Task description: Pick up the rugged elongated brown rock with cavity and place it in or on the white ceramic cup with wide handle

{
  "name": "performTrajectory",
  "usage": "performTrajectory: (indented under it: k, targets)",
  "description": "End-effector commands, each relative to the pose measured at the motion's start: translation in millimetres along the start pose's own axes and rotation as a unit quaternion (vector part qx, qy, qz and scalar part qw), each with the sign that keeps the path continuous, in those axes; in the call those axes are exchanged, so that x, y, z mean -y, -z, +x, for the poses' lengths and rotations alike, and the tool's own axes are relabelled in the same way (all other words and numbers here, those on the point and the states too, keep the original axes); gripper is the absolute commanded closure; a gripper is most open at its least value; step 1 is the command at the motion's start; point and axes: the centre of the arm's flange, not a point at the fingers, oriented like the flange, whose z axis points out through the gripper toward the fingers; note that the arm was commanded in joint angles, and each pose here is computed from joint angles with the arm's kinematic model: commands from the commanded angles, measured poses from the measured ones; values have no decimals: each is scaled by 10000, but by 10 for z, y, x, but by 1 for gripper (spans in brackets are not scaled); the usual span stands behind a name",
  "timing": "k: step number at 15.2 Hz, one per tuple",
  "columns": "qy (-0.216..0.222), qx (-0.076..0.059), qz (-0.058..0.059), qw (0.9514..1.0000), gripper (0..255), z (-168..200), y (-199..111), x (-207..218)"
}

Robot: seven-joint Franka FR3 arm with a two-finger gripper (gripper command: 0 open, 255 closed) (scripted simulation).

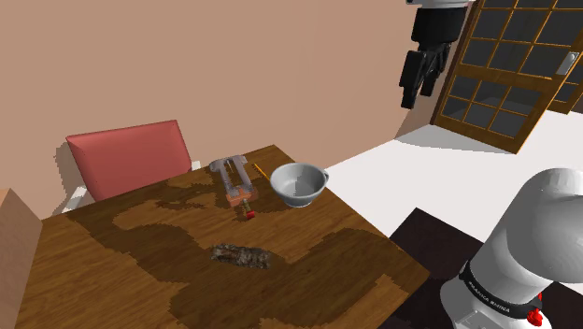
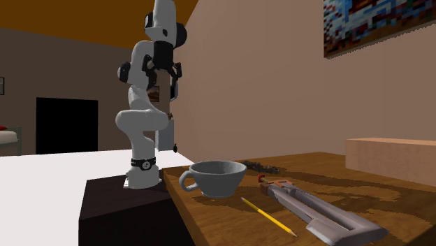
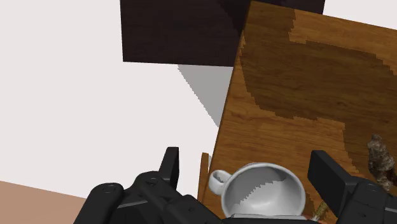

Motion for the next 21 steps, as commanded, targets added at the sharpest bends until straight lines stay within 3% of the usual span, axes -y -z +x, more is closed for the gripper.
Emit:
performTrajectory:
  k: [1,21]
  targets:
    - [0,0,0,10000,0,0,0,0]
    - [941,32,-269,9952,0,1122,-1431,1997]
